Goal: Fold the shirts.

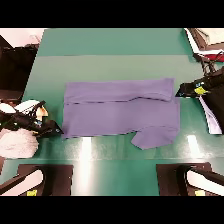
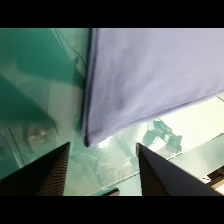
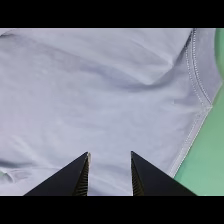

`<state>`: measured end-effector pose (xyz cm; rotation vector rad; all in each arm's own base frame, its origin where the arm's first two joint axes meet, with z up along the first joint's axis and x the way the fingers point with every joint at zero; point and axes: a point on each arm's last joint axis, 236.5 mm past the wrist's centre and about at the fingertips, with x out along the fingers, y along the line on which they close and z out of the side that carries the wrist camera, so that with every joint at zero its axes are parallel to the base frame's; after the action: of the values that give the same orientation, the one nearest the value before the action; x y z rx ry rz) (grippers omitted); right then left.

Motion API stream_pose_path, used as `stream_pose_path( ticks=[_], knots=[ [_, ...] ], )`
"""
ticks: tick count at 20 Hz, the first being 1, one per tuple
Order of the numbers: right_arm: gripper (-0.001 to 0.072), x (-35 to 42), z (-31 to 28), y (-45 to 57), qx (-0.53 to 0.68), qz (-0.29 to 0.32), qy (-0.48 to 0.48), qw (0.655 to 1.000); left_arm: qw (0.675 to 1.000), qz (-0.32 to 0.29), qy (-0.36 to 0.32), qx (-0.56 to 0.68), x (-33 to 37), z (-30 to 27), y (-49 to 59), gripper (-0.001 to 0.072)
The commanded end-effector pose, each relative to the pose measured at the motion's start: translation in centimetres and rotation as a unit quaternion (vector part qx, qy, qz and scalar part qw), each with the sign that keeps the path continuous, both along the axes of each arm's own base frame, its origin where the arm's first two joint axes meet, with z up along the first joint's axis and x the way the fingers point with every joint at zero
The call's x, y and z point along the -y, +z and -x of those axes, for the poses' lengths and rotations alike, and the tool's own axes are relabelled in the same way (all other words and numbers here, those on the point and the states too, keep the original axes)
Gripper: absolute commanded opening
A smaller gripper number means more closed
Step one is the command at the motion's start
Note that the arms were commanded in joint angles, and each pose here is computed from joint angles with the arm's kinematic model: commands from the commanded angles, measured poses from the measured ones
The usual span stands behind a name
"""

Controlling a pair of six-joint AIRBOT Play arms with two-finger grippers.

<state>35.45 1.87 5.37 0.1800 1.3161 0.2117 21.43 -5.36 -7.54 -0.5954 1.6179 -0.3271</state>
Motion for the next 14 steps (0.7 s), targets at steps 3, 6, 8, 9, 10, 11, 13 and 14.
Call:
stream_pose_path(
  ticks=[3,6,8,9,10,11,13,14],
  knots=[
    [0.0296,-0.1,0.6,1.8,0.027,0.003,-0.001,1.000,1.000,-0.007,0.024,0.008,0.0,-0.2,-1.2,0.0477],
    [0.0295,-0.1,0.7,2.4,0.036,0.004,0.000,0.999,0.999,-0.003,0.036,0.020,0.1,-1.0,-1.1,0.0476],
    [0.0295,-0.2,1.0,2.5,0.033,0.003,0.001,0.999,0.999,-0.004,0.036,0.019,0.1,-1.0,-1.1,0.0476],
    [0.0296,-0.2,1.1,2.4,0.030,0.003,0.001,1.000,0.999,-0.003,0.037,0.018,0.1,-1.0,-1.2,0.0476],
    [0.0295,-0.2,1.1,2.4,0.030,0.003,0.001,1.000,0.999,-0.002,0.038,0.018,0.1,-1.0,-1.2,0.0476],
    [0.0295,-0.2,1.1,2.4,0.030,0.003,0.001,1.000,0.999,-0.001,0.036,0.019,0.3,-1.1,-1.2,0.0476],
    [0.0296,-0.2,1.1,2.4,0.030,0.003,-0.001,1.000,1.000,-0.004,0.009,0.022,1.4,-0.9,-1.3,0.0476],
    [0.0296,-0.2,1.1,2.4,0.029,0.002,-0.002,1.000,1.000,-0.008,-0.007,0.027,2.1,-0.8,-1.4,0.0476]
  ],
)
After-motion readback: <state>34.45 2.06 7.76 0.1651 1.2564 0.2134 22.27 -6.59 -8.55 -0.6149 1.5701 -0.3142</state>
